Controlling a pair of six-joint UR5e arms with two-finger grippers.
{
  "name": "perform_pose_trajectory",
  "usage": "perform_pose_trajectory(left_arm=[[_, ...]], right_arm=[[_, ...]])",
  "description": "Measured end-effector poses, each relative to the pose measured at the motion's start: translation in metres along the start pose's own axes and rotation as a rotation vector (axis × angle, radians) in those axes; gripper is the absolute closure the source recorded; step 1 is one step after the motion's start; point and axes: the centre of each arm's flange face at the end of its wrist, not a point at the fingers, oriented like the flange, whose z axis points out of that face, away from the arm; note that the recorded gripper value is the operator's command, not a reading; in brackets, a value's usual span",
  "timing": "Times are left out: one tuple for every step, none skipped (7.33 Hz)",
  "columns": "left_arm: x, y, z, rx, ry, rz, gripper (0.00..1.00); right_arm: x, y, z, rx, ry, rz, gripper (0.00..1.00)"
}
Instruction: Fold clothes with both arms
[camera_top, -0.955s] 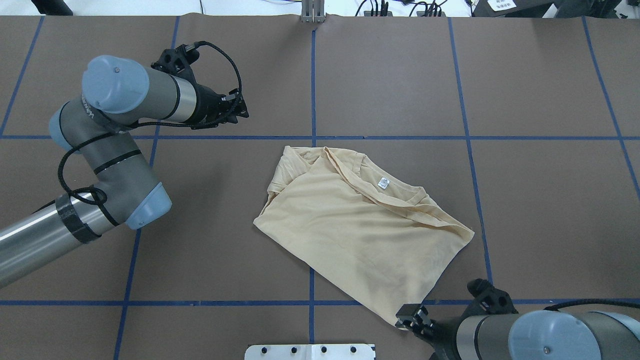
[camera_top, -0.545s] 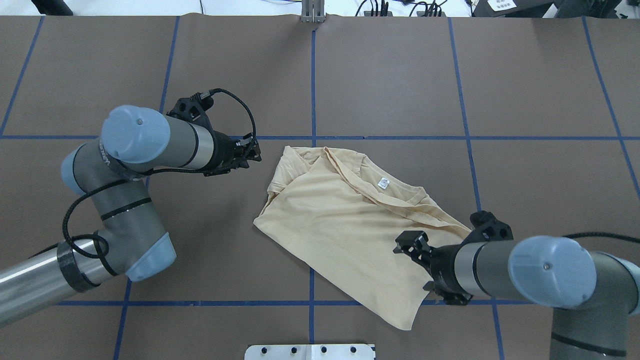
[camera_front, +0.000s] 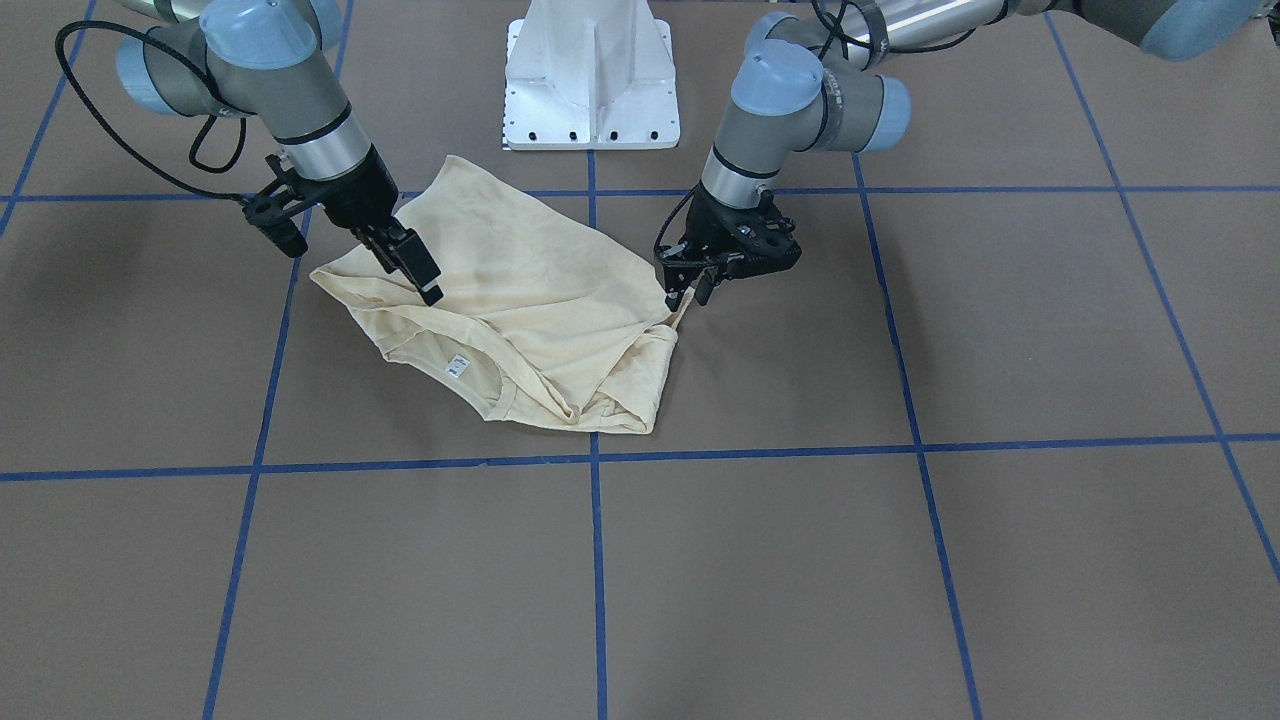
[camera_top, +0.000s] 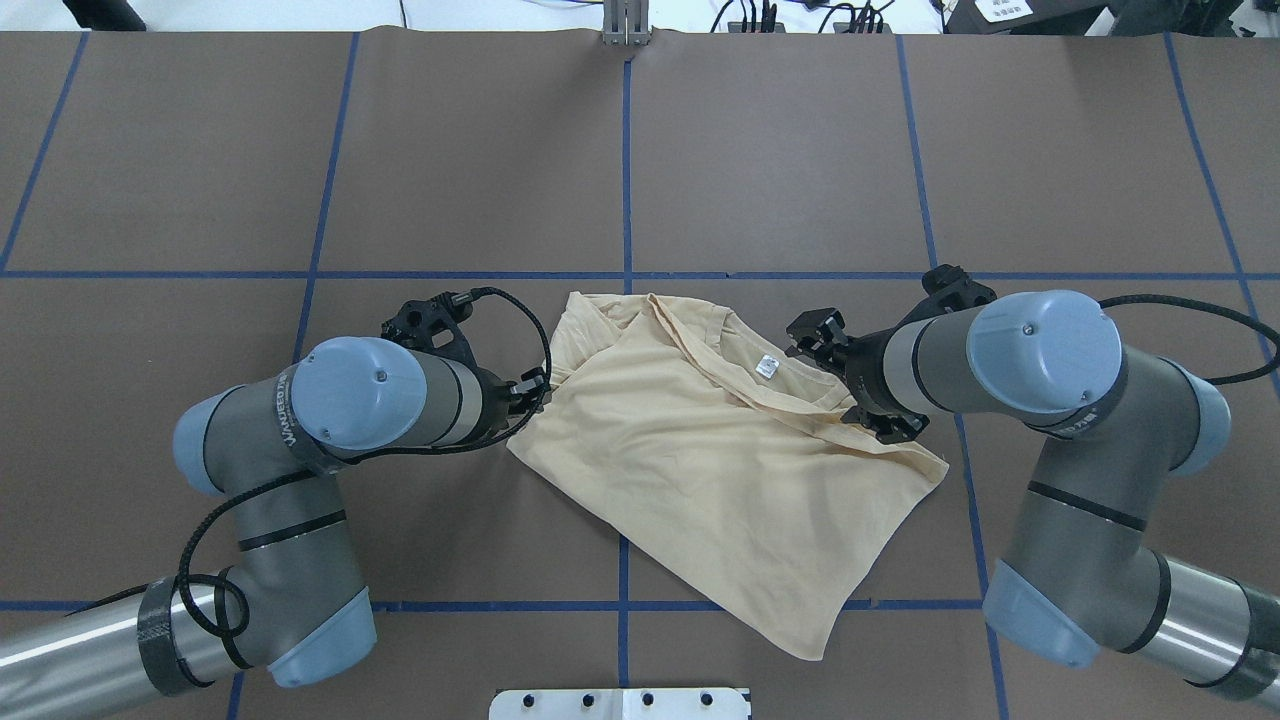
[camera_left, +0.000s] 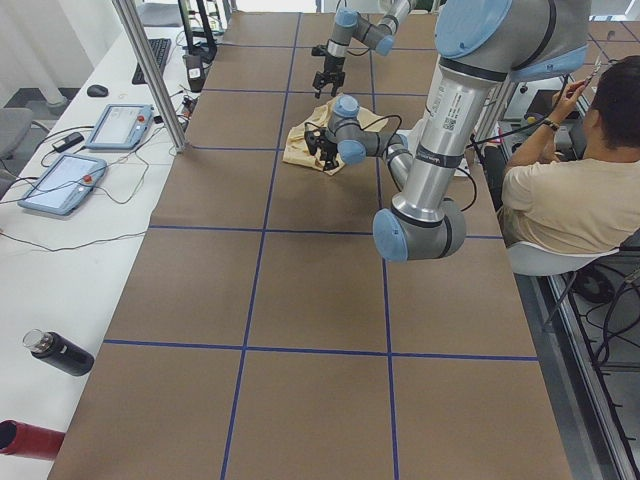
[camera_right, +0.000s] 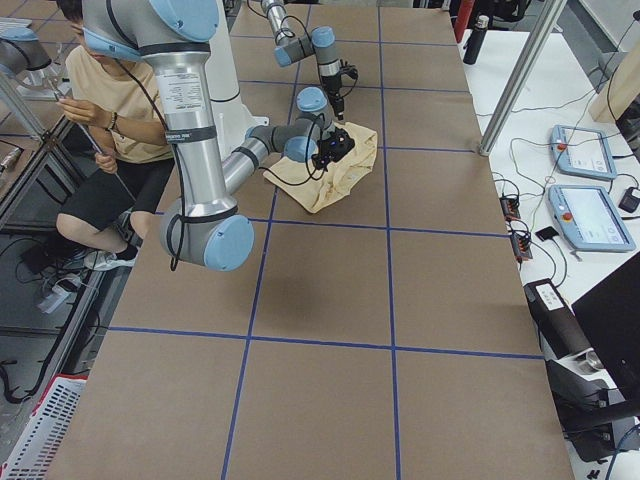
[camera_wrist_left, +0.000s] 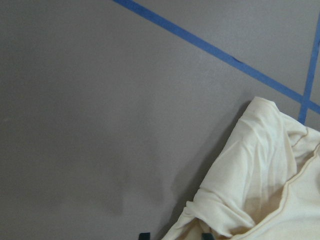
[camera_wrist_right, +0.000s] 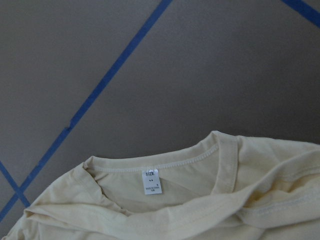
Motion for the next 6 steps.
perform_pose_trajectory(left_arm=[[-0.002, 0.008, 0.005, -0.007, -0.010, 0.000, 0.50], [-0.004, 0.013, 0.008, -0.012, -0.018, 0.000, 0.51], [-0.005, 0.015, 0.009, -0.015, -0.022, 0.001, 0.51], [-0.006, 0.016, 0.009, -0.017, -0.028, 0.001, 0.51], [-0.006, 0.017, 0.008, -0.017, -0.041, 0.000, 0.51], [-0.007, 0.017, 0.008, -0.015, -0.056, -0.001, 0.51]], right_arm=[[-0.005, -0.005, 0.000, 0.008, -0.005, -0.009, 0.00], [-0.007, -0.008, 0.001, 0.012, -0.005, -0.011, 0.00], [-0.008, -0.010, 0.005, 0.016, -0.002, -0.011, 0.00], [-0.012, -0.010, 0.010, 0.019, 0.000, -0.011, 0.00], [-0.015, -0.010, 0.012, 0.020, 0.000, -0.010, 0.00], [-0.018, -0.009, 0.013, 0.020, -0.001, -0.010, 0.00]])
